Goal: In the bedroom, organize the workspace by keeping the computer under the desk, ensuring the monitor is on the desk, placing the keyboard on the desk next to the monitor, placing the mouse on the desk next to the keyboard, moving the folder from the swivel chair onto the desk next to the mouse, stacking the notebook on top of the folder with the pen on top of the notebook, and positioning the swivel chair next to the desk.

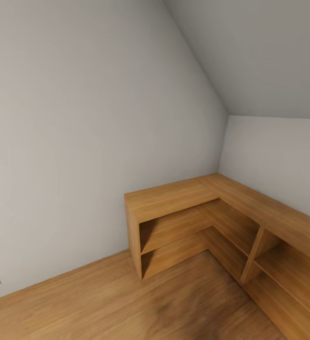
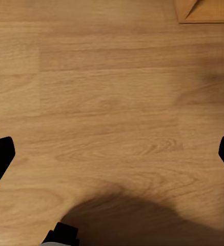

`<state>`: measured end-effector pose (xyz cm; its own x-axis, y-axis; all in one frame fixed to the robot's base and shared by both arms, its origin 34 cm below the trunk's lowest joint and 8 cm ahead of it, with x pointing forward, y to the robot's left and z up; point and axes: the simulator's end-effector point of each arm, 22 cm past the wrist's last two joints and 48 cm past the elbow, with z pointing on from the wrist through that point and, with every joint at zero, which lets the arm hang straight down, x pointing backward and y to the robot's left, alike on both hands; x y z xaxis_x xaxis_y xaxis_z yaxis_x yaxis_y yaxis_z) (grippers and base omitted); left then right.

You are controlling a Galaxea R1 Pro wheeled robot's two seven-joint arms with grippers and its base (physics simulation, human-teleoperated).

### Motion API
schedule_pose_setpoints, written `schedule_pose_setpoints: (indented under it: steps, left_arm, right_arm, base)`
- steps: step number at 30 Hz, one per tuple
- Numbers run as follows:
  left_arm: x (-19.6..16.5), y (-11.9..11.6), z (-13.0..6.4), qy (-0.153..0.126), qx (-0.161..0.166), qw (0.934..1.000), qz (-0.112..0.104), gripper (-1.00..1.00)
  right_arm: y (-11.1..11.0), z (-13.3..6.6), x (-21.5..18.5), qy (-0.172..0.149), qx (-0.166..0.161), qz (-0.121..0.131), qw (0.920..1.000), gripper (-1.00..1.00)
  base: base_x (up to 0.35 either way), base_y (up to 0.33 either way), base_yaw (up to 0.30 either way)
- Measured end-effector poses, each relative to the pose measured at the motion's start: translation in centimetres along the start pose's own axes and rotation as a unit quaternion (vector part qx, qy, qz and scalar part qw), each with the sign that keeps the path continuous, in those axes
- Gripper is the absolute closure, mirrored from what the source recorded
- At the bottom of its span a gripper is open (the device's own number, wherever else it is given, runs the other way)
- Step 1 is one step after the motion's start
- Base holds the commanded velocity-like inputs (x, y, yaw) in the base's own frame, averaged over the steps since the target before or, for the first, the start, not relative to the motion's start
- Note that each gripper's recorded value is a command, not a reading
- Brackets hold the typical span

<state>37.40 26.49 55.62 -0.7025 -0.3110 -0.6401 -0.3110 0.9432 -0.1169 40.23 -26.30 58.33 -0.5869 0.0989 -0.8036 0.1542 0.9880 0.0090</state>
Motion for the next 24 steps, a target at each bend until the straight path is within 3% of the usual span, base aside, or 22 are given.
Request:
schedule_pose_setpoints:
  steps: [13, 24]
  left_arm:
    - [-0.2, -0.5, 0.0, -0.003, 0.005, 1.0, 0.002, -1.0]
    - [0.8, -0.9, -0.2, 0.008, 0.005, 1.0, -0.001, -1.0]
  right_arm:
    - [2.0, -0.1, -0.3, -0.006, -0.039, -0.015, 0.9991, -1.0]
    - [2.4, -0.2, 0.1, -0.001, -0.047, -0.02, 0.9987, -1.0]
  base:
    - [0.0, 0.0, -0.194]
    - [0.0, 0.0, -0.202]
